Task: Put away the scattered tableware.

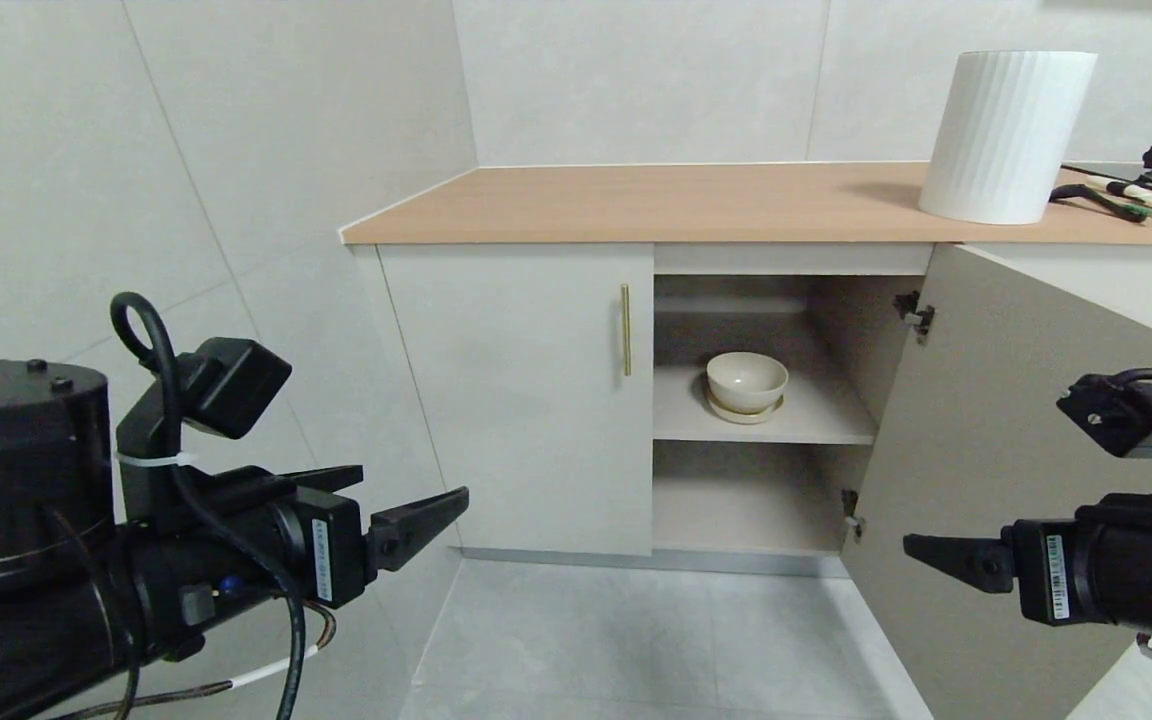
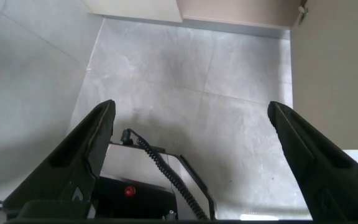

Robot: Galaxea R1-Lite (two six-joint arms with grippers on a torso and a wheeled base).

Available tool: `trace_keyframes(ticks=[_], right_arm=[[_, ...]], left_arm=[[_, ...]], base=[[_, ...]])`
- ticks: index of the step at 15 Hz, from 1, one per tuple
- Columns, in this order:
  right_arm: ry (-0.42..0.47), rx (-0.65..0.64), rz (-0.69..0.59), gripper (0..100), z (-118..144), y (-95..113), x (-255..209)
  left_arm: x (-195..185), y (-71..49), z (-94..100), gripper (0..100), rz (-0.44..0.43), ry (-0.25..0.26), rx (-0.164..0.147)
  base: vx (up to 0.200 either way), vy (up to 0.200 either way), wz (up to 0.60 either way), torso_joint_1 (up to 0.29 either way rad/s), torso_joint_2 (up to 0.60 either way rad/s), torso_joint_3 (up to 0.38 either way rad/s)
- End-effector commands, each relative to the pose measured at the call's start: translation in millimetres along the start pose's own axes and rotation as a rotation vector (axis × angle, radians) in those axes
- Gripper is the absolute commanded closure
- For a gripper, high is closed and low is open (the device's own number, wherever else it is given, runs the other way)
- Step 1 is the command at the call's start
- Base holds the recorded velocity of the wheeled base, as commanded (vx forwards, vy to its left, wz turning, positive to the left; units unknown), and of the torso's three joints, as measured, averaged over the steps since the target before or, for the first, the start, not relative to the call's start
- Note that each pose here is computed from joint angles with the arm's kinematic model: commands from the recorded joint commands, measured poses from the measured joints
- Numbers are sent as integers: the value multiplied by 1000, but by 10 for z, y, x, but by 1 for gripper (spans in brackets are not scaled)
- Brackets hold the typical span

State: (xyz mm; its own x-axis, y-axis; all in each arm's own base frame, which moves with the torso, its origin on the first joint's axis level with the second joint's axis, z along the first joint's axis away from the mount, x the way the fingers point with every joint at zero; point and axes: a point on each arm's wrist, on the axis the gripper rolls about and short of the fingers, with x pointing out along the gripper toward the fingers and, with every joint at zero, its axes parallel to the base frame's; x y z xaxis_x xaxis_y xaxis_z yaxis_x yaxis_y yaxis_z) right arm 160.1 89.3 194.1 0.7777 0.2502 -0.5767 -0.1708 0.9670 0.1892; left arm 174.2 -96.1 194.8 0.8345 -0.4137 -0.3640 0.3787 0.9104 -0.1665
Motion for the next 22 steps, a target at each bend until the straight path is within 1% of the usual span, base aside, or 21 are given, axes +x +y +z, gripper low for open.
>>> trace_keyframes(ticks=[1, 8, 9, 11, 15, 16, 18, 21, 22], right_arm=[[-1, -1, -1, 0, -5, -3, -8], [-10, -1, 3, 0, -1, -10, -53], [5, -4, -4, 0, -11, -17, -65], [28, -50, -11, 0, -38, -37, -121], [68, -88, -24, 0, -83, -60, -152], [95, -101, -32, 0, -109, -70, -151], [121, -145, -38, 0, -147, -93, -196], [174, -225, -46, 0, -207, -146, -345], [196, -230, -56, 0, -207, -156, -379]], left_arm=[[9, 0, -2, 0, 1, 3, 0], [13, 2, -12, 0, 2, 9, 3], [13, 3, -18, 0, 3, 12, 6], [9, 3, -16, 0, 2, 10, 6], [9, 3, -14, 0, 2, 9, 6], [9, 2, -13, 0, 2, 7, 6], [13, 3, -15, 0, 2, 9, 6], [13, 2, -15, 0, 1, 9, 5], [13, 2, -15, 0, 1, 9, 5]], base=[[0, 0, 0, 0, 0, 0], [0, 0, 0, 0, 0, 0], [0, 0, 0, 0, 0, 0], [0, -200, 0, 5, 5, -2], [0, -200, 0, 1, 5, 2], [0, -200, 0, 7, 2, 7], [0, -200, 0, 2, 5, -2], [0, 0, 0, 0, 0, 0], [0, 0, 0, 0, 0, 0]])
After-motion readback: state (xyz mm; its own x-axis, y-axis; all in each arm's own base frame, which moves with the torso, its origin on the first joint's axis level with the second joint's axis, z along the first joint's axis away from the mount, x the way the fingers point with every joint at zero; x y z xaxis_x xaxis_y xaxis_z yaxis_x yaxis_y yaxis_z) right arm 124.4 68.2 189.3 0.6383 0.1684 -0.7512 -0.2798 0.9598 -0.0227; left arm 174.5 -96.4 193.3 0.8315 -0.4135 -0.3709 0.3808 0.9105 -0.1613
